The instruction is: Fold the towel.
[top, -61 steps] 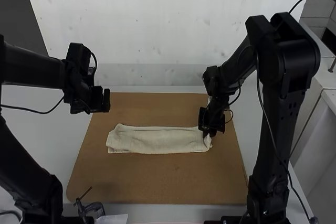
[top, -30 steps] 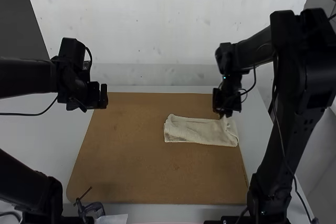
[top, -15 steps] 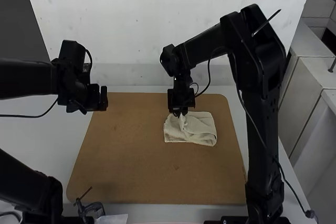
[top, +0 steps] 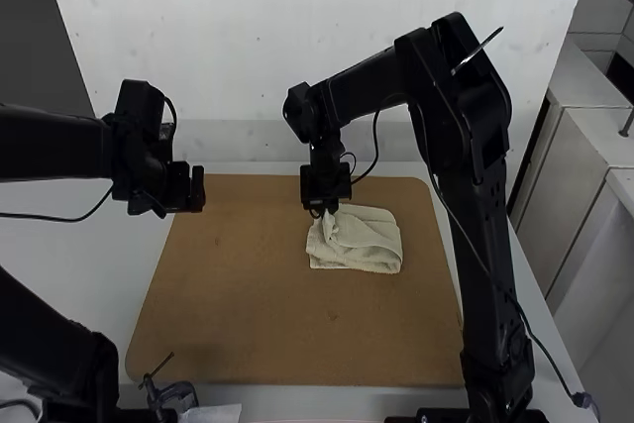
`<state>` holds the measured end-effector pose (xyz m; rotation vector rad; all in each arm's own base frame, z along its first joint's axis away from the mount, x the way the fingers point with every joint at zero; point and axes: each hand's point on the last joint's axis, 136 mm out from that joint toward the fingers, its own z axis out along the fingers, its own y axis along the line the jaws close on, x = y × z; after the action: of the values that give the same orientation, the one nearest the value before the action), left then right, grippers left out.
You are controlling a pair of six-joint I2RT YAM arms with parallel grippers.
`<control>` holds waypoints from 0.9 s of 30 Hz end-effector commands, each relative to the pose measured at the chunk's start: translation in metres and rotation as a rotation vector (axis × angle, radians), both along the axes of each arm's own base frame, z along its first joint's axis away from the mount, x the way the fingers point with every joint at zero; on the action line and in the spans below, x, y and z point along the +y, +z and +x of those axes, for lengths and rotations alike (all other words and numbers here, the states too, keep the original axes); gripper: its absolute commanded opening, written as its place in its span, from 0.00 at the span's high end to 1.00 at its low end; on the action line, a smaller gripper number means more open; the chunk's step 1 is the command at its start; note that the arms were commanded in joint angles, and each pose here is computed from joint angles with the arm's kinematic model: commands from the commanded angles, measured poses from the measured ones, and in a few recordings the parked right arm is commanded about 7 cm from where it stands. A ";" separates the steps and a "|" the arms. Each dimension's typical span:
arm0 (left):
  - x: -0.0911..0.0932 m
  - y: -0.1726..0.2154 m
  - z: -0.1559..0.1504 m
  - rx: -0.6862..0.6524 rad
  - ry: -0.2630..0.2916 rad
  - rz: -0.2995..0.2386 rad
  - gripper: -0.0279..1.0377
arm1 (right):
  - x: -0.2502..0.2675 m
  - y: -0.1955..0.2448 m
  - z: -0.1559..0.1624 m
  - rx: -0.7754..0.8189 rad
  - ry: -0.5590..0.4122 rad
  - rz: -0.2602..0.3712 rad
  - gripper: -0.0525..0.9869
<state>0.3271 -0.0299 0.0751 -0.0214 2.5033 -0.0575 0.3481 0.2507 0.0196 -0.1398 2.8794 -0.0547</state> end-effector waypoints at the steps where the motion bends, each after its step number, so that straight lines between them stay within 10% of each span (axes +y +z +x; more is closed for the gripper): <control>1: 0.000 -0.002 0.001 -0.001 -0.009 0.004 0.04 | 0.011 0.000 0.003 -0.016 0.008 0.011 0.68; 3: 0.000 -0.001 0.001 -0.003 -0.009 0.004 0.04 | 0.014 0.006 0.001 -0.007 0.008 0.041 0.45; 10: 0.003 -0.004 -0.001 0.002 -0.005 0.007 0.04 | 0.008 0.075 0.015 -0.121 -0.005 0.142 0.43; 16: 0.001 0.001 -0.002 -0.013 -0.012 0.004 0.04 | -0.020 0.071 0.015 -0.118 -0.007 0.066 0.92; 27: 0.003 -0.003 -0.005 -0.005 -0.007 0.009 0.04 | -0.007 0.002 0.008 -0.045 0.036 -0.024 0.93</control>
<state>0.3267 -0.0298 0.0734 -0.0171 2.5022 -0.0562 0.3567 0.2339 0.0291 -0.1416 2.8378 -0.0522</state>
